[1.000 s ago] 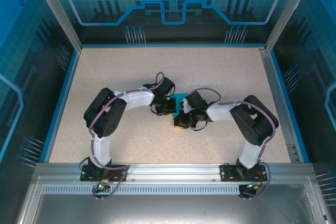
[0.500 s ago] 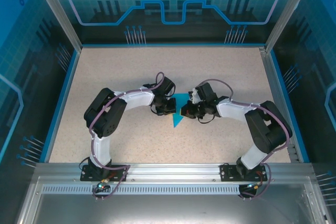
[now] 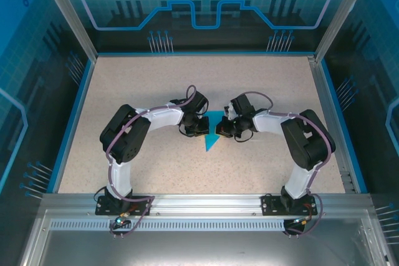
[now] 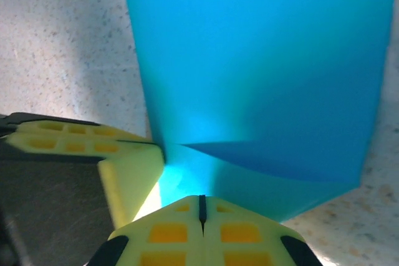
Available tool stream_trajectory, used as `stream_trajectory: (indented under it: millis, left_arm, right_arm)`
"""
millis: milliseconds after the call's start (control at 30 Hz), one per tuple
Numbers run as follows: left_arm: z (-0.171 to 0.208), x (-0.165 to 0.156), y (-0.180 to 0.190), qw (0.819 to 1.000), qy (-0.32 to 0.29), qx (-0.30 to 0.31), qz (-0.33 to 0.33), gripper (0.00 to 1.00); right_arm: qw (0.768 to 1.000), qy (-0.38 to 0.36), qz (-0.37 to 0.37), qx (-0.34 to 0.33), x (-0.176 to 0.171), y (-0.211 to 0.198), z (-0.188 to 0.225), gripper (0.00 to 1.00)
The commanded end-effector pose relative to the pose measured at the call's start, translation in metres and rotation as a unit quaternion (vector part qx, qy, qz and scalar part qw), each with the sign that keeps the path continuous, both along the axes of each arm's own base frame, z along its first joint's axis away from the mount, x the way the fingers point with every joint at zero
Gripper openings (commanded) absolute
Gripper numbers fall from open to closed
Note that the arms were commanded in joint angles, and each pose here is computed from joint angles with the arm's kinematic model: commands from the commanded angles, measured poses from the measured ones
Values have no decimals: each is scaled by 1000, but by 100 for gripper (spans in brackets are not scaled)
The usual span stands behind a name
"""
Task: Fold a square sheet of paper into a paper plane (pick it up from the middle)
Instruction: Third fold the triangle at the center of the table.
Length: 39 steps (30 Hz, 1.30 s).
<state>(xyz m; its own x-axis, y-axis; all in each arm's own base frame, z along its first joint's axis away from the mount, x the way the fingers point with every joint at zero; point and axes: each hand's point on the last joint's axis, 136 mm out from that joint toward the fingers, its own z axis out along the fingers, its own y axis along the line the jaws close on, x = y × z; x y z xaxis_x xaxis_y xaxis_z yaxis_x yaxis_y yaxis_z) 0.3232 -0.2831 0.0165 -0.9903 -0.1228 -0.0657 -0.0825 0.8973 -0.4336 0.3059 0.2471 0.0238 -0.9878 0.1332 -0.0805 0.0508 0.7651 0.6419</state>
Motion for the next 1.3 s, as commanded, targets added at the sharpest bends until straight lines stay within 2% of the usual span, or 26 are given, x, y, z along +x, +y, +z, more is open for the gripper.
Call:
stream_trajectory:
  millis: [0,200,333,433,500,767,967,1267]
  left_arm:
    - [34,7,-9,999,-40,-28,-15,15]
    - [48,-4,-4,997,-52,-54,3,34]
    - [47,-19,-4,996,-47,-80,7,41]
    - [46,-30,-9,994,-45,-96,-3,42]
    - [43,-36,-12,994,-41,-99,-8,41]
    - [48,-48,-32,989,-37,-143,-21,24]
    - [26,-52,-36,992,-8,-123,-17,17]
    - [8,-52,-32,996,11,-91,-13,14]
  right_arm:
    - [999,23,-20,-14,2,-9,-11,0]
    - [999,19,-26,-14,3,-11,-8,0]
    - [999,19,-34,-17,4,-14,-7,0]
    - [999,18,-36,-19,5,-14,-6,0]
    - [999,20,-38,-19,5,-14,-7,0]
    - [998,30,-47,-31,4,-19,-13,0]
    - [996,53,-60,-46,1,-24,-24,0]
    - [993,64,-78,-61,0,-33,-28,0]
